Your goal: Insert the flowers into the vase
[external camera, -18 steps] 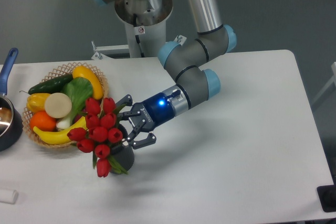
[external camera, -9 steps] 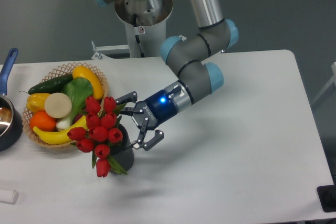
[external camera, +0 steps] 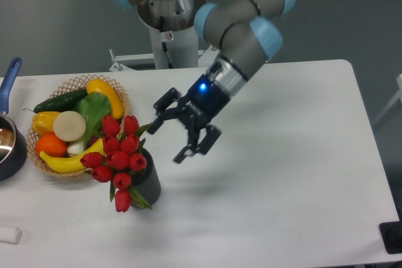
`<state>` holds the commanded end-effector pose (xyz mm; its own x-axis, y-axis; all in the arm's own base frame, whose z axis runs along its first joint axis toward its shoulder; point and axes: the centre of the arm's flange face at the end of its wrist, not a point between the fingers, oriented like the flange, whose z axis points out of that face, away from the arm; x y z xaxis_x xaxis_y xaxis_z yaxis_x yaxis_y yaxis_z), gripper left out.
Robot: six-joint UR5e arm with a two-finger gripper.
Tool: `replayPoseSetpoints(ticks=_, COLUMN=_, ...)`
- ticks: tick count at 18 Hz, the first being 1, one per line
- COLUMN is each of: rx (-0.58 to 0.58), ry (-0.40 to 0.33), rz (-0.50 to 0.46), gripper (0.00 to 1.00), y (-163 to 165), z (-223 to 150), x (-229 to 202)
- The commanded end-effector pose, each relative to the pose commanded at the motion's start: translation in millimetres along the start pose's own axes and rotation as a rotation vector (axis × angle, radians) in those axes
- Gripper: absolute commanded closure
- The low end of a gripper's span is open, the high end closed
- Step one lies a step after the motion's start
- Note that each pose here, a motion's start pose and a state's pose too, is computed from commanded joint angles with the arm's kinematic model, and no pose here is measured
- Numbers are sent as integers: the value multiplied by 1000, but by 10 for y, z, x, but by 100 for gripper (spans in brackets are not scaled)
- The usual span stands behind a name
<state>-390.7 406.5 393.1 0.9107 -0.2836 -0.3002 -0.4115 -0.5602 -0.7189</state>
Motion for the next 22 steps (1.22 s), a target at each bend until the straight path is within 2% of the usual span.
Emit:
replayPoseSetpoints(ticks=2, rx=-88, ry=-90, rz=-30, gripper=0, y=-13, z=-334, x=-221)
replayPoseSetpoints(ticks=5, rx=-216, ry=-244, rz=-134, gripper=0, y=-75, z=-852, x=-524)
replayPoseSetpoints(ticks=6, rx=-267, ry=-292, rz=-134, gripper=0, y=-120, z=-1008, x=-619)
replayPoseSetpoints(ticks=8, rx=-398, ry=-306, rz=-162, gripper=0, y=-202, z=-1293, x=-748)
replayPoseSetpoints(ticks=11, rx=-486, ry=-205, rz=-111, gripper=0, y=-273, z=-1677, x=-910)
replayPoseSetpoints(ticks=14, rx=-579, ry=-58, rz=9, gripper=0, y=-164, z=-1908, x=-893)
replayPoseSetpoints(ticks=17, rx=-687, ry=49, rz=121, gripper=0, y=-70, z=-2007, x=-839)
replayPoseSetpoints(ticks=18, rx=-700, ry=70, rz=141, gripper=0, y=-62, z=-2009, x=-821)
replayPoseSetpoints(ticks=22, rx=-695, ry=78, rz=147, gripper=0, y=-68, z=-1948, x=-796)
